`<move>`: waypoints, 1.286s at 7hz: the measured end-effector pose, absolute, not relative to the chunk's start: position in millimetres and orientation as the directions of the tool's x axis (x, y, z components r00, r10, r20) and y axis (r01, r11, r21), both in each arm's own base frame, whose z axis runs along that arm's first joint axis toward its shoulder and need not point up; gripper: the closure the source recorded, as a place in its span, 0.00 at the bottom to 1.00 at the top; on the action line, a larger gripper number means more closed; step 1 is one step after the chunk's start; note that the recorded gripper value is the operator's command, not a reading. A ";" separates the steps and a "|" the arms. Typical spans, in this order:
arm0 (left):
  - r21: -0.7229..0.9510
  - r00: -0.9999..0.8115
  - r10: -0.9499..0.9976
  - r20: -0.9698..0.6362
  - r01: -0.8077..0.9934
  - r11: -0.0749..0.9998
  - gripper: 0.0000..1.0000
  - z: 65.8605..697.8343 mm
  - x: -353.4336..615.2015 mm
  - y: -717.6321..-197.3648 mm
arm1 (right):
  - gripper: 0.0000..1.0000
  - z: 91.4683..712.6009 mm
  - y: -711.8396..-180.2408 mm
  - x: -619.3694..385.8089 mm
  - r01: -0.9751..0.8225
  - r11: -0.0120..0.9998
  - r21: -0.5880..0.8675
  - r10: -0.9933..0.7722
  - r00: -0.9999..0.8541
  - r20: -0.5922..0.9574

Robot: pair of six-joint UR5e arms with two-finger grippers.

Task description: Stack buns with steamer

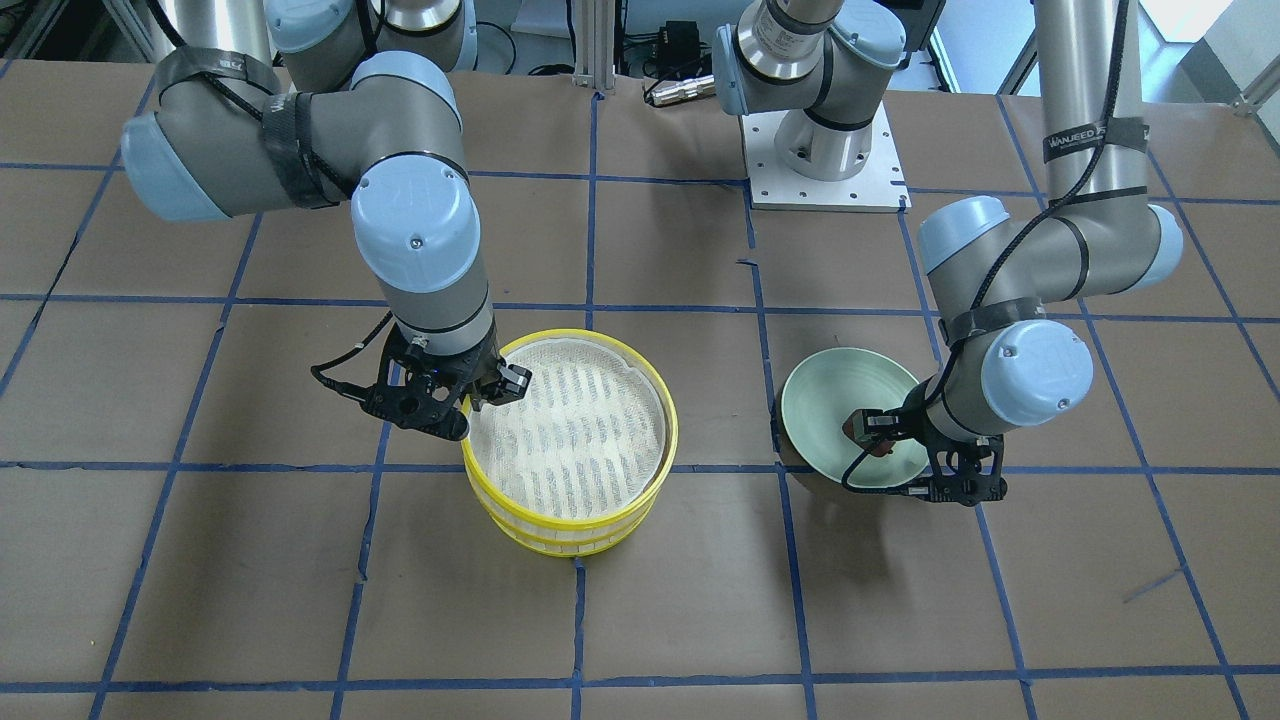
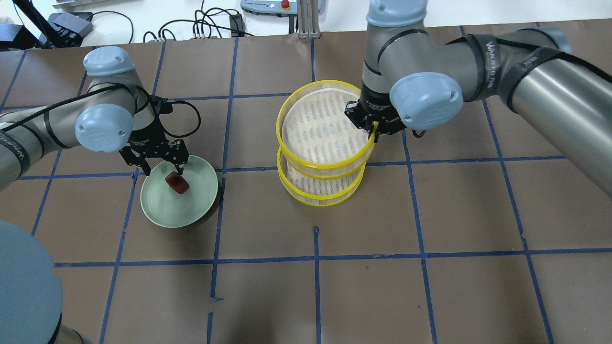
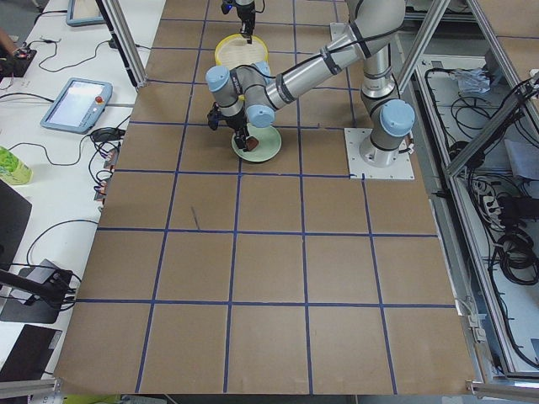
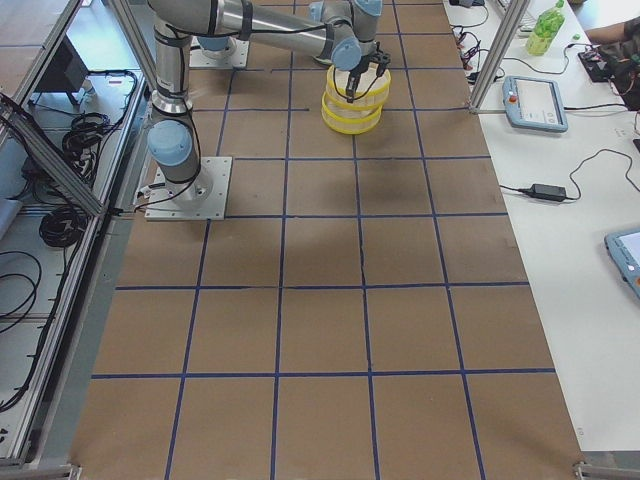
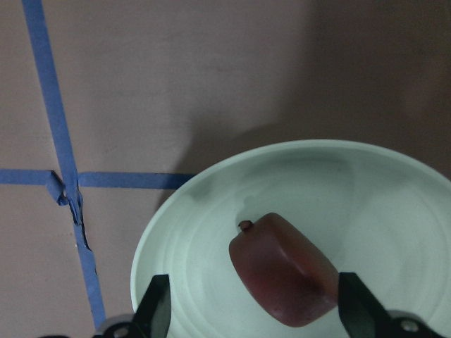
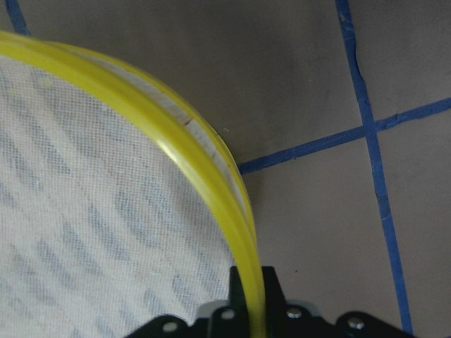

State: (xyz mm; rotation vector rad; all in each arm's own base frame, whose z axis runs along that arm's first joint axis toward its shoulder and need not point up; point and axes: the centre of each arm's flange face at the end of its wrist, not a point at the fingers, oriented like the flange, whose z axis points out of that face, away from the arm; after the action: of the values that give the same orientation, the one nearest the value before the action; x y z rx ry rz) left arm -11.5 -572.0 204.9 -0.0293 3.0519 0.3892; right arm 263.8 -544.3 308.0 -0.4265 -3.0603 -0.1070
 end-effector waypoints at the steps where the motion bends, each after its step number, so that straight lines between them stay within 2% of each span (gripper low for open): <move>1: 0.253 -0.998 -0.012 -0.055 -0.026 0.967 0.62 201.8 -12.5 -571.3 | 0.93 303.5 -543.3 264.7 0.263 0.962 0.068 0.259 -0.964 0.061; 3: 0.258 -0.998 -0.037 0.052 -0.022 0.966 0.81 193.1 -24.0 -567.9 | 0.92 296.9 -541.8 263.2 0.252 0.965 0.072 0.248 -0.967 0.064; 4: 0.256 -0.996 -0.042 0.082 -0.020 0.966 0.86 192.2 -27.2 -567.3 | 0.92 296.4 -542.4 261.8 0.253 0.965 0.069 0.249 -0.966 0.065; 6: 0.232 -0.996 -0.035 0.083 -0.015 0.973 0.86 206.1 -26.9 -571.5 | 0.86 293.5 -543.3 259.0 0.258 0.964 0.063 0.254 -0.965 0.061; 8: 0.222 -0.998 -0.037 0.059 -0.023 0.975 0.86 245.7 -36.5 -577.3 | 0.73 284.6 -539.1 256.9 0.258 0.963 0.072 0.254 -0.965 0.066; 9: 0.214 -0.995 -0.072 0.068 -0.056 0.975 0.86 276.3 -58.3 -581.2 | 0.56 282.3 -537.7 256.3 0.260 0.963 0.074 0.255 -0.965 0.066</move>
State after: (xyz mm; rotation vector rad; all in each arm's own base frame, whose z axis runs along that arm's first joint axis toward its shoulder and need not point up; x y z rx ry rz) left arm -58.3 -581.2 276.3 -0.1038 3.1966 0.3436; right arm 256.3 -537.7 282.3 -0.4011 -3.0567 -0.1264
